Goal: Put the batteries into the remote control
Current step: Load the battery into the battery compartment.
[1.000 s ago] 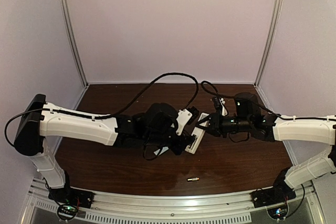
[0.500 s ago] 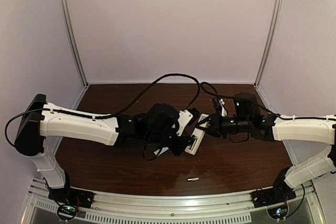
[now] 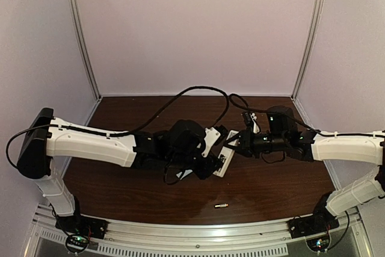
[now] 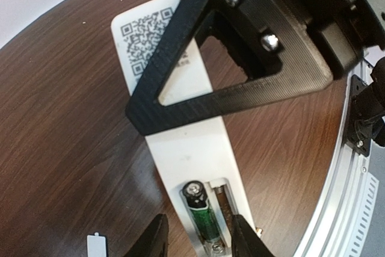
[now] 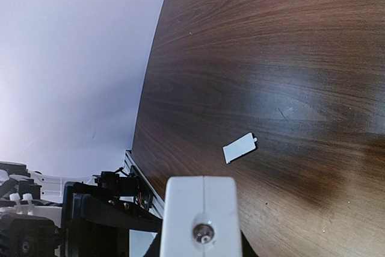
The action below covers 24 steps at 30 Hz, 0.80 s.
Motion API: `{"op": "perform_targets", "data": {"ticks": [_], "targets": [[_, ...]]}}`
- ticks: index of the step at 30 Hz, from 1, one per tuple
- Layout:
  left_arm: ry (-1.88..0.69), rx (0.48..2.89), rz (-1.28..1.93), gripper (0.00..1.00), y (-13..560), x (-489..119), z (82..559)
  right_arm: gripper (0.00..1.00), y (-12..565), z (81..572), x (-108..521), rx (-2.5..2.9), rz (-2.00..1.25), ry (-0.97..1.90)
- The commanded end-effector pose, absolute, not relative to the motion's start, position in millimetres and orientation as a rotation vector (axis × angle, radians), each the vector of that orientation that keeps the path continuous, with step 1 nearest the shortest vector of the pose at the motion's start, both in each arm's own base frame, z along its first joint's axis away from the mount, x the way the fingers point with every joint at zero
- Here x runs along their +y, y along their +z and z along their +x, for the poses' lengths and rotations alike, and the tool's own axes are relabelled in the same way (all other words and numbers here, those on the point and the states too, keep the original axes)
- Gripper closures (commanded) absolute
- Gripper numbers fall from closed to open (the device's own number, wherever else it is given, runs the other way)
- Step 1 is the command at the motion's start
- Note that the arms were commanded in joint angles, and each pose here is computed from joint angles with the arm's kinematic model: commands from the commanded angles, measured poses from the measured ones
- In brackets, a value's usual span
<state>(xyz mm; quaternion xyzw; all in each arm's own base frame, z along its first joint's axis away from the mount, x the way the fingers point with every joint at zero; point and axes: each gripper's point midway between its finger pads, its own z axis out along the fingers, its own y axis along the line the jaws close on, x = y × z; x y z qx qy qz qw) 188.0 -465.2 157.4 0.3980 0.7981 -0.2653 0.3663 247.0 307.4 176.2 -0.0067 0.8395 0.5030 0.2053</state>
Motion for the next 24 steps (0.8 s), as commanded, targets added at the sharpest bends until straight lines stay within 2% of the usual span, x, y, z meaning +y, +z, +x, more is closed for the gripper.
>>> {"op": "perform_targets", "data": {"ticks": [1,24], "targets": [[-0.754,2.011,0.986,0.60,178,-470,187,1.00,187,249,312,2.303,-0.067,1.411],[-0.799,1.999,0.920,0.76,200,-478,198,1.00,189,247,311,2.301,-0.088,1.404]]}}
